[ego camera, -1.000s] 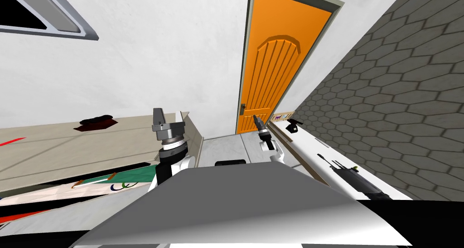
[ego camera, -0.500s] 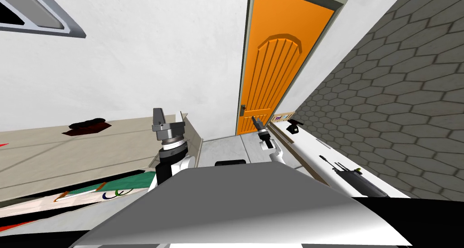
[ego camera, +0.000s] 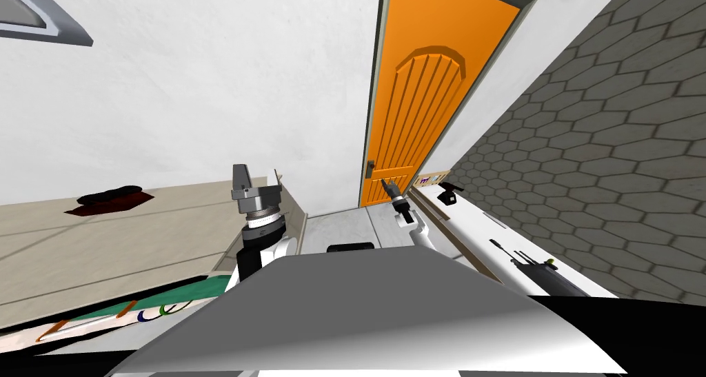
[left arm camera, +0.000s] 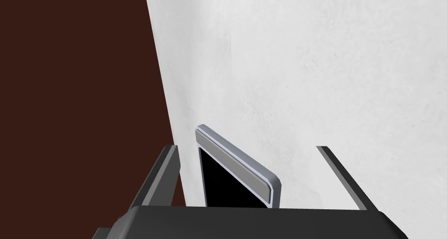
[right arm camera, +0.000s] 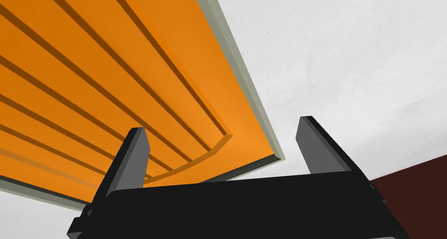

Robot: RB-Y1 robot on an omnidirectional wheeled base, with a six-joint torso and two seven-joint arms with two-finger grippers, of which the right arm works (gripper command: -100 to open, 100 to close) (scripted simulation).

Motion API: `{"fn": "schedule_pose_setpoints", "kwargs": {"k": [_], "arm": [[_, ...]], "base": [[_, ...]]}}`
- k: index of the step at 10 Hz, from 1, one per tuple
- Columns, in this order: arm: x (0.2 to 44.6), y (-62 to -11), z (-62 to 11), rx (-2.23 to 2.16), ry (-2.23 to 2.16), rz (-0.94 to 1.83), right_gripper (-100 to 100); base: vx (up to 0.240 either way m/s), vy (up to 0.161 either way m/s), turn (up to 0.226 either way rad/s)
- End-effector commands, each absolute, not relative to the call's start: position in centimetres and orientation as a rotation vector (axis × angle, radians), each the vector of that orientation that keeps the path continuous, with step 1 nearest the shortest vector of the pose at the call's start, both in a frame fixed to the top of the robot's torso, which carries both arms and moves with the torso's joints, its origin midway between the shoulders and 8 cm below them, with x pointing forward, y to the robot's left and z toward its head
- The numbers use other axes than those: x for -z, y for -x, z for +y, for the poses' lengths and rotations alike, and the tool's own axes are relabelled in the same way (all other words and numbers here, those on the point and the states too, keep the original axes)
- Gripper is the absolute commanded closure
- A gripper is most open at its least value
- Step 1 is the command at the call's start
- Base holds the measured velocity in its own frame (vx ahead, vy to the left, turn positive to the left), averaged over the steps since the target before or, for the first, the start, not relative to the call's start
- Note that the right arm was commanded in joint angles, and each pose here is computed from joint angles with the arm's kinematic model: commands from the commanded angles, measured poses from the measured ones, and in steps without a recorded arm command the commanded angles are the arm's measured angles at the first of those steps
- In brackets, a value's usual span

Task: Pull the door open

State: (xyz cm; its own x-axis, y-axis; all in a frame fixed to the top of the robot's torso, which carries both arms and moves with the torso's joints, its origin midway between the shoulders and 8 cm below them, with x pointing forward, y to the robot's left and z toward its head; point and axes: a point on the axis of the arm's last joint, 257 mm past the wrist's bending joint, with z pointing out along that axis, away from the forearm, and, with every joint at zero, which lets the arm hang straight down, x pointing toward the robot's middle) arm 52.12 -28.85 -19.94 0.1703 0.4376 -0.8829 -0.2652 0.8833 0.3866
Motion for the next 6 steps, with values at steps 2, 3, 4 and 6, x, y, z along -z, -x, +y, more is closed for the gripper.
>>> {"fn": "schedule_pose_setpoints", "kwargs": {"k": [2, 3, 4, 6], "arm": [[21.5, -53.0, -29.4, -0.449, -0.112, 1.349, -100], [22.1, -53.3, -29.5, -0.43, -0.096, 1.365, -100], [22.6, -53.6, -29.7, -0.411, -0.08, 1.379, -100], [23.6, -54.0, -30.0, -0.376, -0.049, 1.405, -100]], "base": [[0.098, 0.013, -0.021], [0.095, 0.009, -0.023], [0.099, 0.015, -0.017], [0.095, 0.025, -0.02]]}}
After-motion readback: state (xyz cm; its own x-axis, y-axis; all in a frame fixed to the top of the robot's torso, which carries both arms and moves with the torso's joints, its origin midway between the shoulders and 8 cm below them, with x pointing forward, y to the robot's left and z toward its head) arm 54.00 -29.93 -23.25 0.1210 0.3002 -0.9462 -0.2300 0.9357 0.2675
